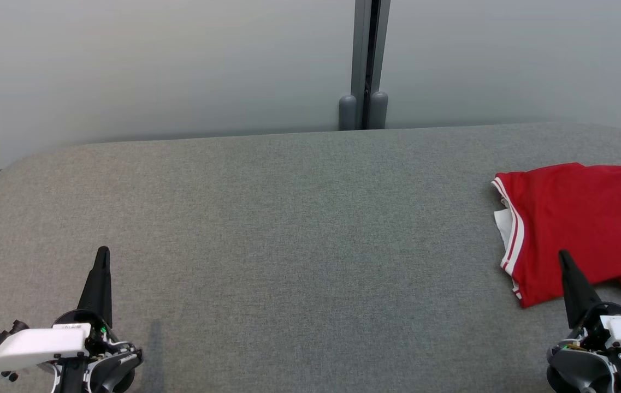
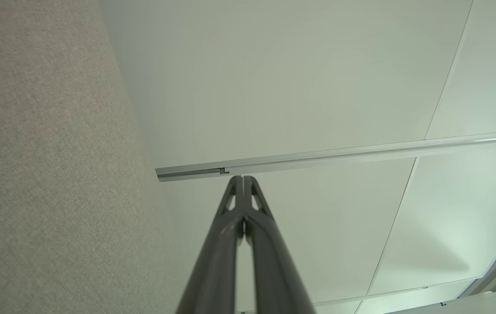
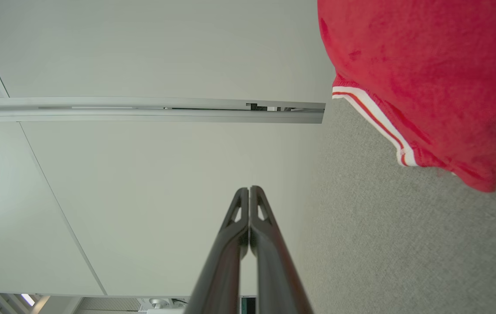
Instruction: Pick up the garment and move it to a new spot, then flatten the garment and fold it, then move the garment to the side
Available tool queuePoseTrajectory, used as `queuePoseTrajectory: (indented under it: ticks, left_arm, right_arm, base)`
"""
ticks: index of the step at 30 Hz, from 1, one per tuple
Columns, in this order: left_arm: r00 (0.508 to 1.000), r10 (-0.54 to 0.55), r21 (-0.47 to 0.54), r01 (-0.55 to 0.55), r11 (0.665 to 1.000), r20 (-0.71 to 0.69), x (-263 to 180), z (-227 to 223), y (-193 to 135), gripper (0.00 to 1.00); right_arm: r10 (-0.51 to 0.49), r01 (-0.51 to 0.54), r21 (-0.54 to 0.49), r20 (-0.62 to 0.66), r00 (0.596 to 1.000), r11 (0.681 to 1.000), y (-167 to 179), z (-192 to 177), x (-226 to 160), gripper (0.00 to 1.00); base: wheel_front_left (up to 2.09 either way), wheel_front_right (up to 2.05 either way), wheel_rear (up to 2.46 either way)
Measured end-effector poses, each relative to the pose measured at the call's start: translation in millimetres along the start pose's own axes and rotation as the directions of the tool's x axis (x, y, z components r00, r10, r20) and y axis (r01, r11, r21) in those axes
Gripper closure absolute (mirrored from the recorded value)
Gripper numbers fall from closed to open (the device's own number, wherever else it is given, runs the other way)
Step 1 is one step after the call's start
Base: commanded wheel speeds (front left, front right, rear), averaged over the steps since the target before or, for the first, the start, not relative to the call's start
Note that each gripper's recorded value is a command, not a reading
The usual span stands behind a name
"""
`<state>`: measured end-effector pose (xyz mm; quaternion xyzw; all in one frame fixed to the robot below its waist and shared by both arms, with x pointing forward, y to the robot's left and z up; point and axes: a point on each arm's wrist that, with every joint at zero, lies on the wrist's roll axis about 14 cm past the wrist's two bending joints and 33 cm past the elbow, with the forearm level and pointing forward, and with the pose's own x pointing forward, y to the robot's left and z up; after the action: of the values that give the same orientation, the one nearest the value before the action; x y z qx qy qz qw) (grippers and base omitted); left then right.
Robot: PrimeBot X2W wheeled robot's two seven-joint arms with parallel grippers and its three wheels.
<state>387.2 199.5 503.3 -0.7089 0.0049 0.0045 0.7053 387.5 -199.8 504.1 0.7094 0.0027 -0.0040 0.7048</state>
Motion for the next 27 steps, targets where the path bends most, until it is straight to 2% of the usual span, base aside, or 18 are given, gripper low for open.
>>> queuePoseTrajectory:
  ticks: [27]
  left_arm:
    - [1.000, -0.001, 0.000, 0.001, 1.000, 0.000, 0.0, 0.0, -0.1, 1.00]
  right_arm:
    - [0.000, 0.000, 0.000, 0.000, 1.000, 1.000, 0.0, -0.1, 0.0, 1.00]
  base:
    - [0.00, 0.00, 0.00]
